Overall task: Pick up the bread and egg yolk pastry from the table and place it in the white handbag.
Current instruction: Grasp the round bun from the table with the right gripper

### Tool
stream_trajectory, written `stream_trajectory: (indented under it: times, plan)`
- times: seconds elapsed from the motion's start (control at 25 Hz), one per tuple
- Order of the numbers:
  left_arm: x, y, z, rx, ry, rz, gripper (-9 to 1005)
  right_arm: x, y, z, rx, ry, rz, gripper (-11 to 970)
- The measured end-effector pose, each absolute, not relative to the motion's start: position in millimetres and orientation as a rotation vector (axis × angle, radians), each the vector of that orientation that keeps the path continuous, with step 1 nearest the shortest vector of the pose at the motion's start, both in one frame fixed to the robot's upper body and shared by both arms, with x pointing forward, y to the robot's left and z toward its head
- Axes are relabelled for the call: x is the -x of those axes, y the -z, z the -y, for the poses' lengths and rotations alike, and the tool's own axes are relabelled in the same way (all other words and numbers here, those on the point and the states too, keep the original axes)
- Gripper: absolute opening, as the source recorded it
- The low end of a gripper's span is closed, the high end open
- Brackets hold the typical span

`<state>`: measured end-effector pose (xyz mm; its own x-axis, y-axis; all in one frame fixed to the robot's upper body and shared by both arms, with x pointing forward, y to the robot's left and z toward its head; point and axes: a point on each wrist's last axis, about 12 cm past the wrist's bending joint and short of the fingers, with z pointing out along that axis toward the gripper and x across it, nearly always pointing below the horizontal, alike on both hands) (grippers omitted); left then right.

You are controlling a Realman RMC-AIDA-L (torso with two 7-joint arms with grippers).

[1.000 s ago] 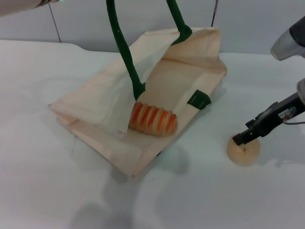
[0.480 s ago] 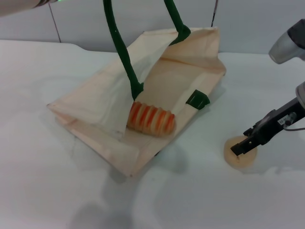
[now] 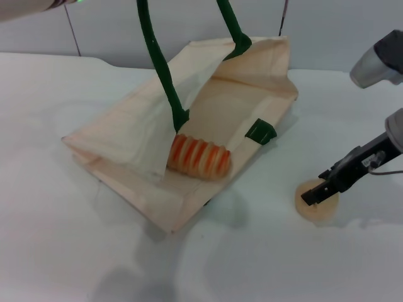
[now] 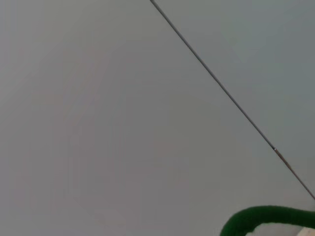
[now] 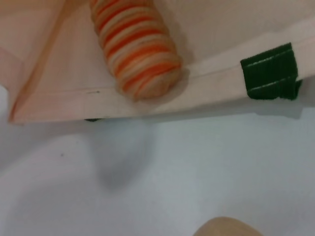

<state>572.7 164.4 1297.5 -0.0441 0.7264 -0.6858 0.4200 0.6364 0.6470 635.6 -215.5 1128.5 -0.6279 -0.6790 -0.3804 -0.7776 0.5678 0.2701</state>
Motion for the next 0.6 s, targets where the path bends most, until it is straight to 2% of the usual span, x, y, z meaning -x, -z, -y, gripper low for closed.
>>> stream_trajectory:
  times: [0.6]
  plan:
    - [-572.8, -1298.4, -163.8, -0.949, -0.319, -1.667, 108, -635.5, -1123.5, 212.5, 1.240, -0.572, -2.596, 670]
